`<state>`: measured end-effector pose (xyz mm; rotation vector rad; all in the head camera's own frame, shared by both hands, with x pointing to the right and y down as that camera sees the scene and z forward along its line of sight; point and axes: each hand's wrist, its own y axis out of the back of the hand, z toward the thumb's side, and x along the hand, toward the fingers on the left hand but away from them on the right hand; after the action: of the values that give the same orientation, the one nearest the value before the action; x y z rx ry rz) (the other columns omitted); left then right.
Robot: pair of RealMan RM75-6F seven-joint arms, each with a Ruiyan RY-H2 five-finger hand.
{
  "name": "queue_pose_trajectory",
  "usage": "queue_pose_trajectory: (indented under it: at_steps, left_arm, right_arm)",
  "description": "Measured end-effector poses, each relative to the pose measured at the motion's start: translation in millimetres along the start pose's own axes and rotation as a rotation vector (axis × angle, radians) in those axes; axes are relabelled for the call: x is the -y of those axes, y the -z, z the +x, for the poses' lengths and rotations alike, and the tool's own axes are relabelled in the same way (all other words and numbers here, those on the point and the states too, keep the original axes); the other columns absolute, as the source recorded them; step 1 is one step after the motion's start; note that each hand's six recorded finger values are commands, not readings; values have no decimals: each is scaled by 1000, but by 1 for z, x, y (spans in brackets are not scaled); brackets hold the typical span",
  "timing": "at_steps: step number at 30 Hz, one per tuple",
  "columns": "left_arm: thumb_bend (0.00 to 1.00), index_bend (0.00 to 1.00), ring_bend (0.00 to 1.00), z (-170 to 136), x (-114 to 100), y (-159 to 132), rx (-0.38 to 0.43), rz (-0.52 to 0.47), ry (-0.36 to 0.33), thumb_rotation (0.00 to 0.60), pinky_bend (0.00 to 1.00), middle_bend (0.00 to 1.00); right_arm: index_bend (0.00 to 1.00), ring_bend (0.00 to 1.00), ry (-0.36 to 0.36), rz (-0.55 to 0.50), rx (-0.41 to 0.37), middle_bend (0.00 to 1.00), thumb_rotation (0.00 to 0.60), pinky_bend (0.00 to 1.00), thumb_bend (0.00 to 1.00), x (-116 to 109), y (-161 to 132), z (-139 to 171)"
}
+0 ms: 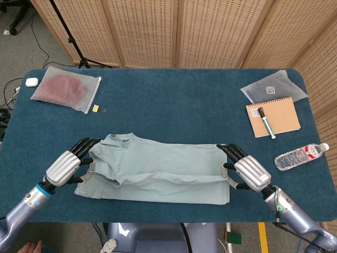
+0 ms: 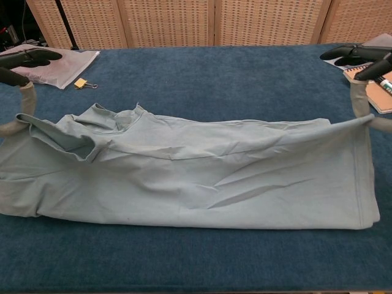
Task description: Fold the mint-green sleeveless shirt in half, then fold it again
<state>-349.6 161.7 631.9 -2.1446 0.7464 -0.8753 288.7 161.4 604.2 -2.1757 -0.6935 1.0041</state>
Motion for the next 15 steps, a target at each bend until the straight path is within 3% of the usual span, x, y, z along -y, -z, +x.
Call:
queue_pose_trajectory:
  at_steps: [15]
  left_arm:
    - [545,770,0,64,-5,22,-119,11,42,600,0,0]
  right_arm:
    - [674,0,-45,-11,114,0,600,1,479,6,40,-62]
